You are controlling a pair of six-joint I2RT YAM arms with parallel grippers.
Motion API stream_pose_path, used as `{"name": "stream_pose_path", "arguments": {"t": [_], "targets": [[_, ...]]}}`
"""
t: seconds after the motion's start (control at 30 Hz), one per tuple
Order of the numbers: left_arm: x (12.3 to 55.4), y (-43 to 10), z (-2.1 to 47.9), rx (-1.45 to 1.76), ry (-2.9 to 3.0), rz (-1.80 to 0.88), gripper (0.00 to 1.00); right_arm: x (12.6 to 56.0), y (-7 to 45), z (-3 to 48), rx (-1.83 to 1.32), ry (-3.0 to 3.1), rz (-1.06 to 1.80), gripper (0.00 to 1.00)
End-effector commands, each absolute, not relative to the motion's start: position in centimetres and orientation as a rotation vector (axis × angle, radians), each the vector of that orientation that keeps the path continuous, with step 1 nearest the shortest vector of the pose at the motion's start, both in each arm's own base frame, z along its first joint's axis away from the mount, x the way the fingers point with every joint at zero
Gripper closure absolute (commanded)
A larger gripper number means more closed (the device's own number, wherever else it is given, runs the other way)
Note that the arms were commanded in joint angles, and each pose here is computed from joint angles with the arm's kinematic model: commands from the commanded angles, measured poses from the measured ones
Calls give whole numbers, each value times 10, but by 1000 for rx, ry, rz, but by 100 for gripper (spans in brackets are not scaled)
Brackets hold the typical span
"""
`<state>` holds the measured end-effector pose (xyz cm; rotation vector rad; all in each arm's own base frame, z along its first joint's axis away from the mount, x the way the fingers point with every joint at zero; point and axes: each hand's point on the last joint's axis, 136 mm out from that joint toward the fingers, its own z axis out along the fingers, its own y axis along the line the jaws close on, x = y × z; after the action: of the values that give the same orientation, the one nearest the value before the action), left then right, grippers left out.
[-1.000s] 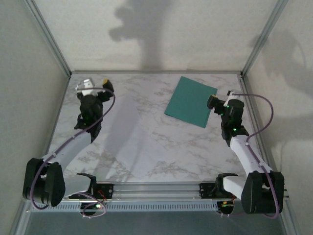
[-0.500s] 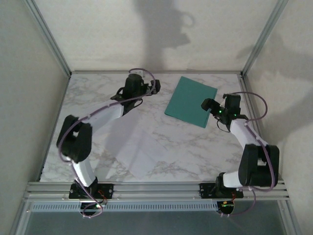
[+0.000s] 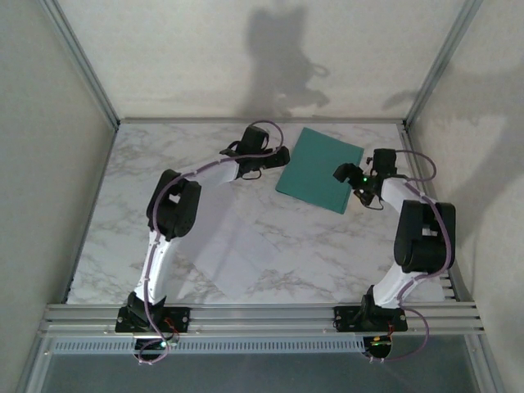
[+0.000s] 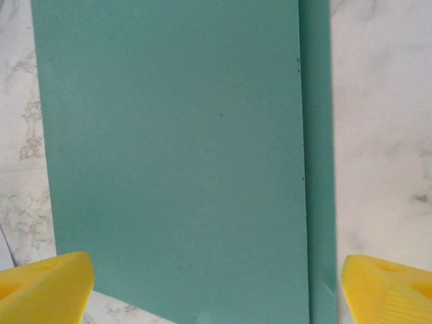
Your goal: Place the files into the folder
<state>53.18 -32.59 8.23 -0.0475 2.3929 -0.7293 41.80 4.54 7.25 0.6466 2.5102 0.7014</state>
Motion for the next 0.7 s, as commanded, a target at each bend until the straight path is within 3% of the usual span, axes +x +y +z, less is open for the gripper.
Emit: {"name": "stream_pose_path", "arguments": {"t": [0.0, 0.33, 0.67], "targets": [[534, -337, 81, -66, 2411, -785, 4, 426, 51, 67, 644, 2538, 756, 10], [539, -342, 67, -81, 2446, -788, 5, 438, 53, 45, 646, 2616, 765, 22], [538, -351, 56, -66, 2477, -805, 5, 433, 46, 33, 690, 2676, 691, 22]]}}
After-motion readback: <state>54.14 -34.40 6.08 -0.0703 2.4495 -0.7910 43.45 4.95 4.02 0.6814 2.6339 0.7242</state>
